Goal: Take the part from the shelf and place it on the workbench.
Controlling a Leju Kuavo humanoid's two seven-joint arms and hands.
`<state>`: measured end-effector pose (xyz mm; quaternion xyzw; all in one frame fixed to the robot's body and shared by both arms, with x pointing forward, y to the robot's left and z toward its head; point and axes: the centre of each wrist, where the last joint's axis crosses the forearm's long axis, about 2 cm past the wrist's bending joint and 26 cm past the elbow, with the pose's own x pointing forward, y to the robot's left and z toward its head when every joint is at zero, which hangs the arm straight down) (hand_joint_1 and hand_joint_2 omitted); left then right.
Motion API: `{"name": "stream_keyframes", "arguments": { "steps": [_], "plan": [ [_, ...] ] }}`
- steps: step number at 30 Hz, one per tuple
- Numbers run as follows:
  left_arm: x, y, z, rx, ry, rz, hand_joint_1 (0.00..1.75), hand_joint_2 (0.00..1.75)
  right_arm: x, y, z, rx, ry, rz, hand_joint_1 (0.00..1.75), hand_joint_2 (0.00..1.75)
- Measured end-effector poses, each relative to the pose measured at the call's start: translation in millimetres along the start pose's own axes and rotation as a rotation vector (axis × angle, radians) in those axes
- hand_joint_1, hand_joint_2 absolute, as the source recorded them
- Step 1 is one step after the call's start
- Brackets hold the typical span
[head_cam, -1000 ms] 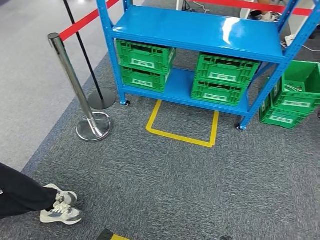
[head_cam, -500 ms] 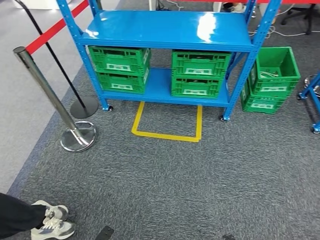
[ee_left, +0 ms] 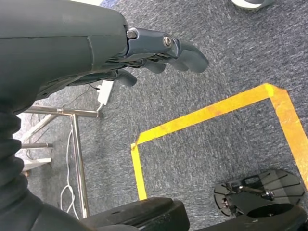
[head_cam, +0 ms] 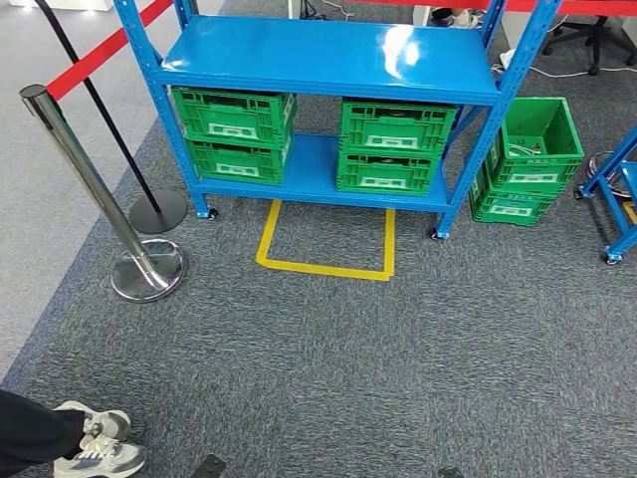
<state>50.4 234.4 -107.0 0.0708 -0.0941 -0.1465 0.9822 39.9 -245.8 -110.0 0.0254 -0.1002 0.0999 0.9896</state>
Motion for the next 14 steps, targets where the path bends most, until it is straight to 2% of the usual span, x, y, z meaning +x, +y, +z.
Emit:
{"name": "stream_keyframes", "arguments": {
  "steps": [3,14],
  "plan": [
    [-0.6,0.3,-0.1,-0.003,0.001,-0.001,0.0,0.0,0.0,0.0,0.0,0.0,0.0,0.0,0.0,0.0],
    [-3.6,0.0,0.0,-0.004,0.002,-0.007,0.0,0.0,-0.2,-0.1,0.0,-0.005,-0.001,0.0,0.0,0.0]
  ]
}}
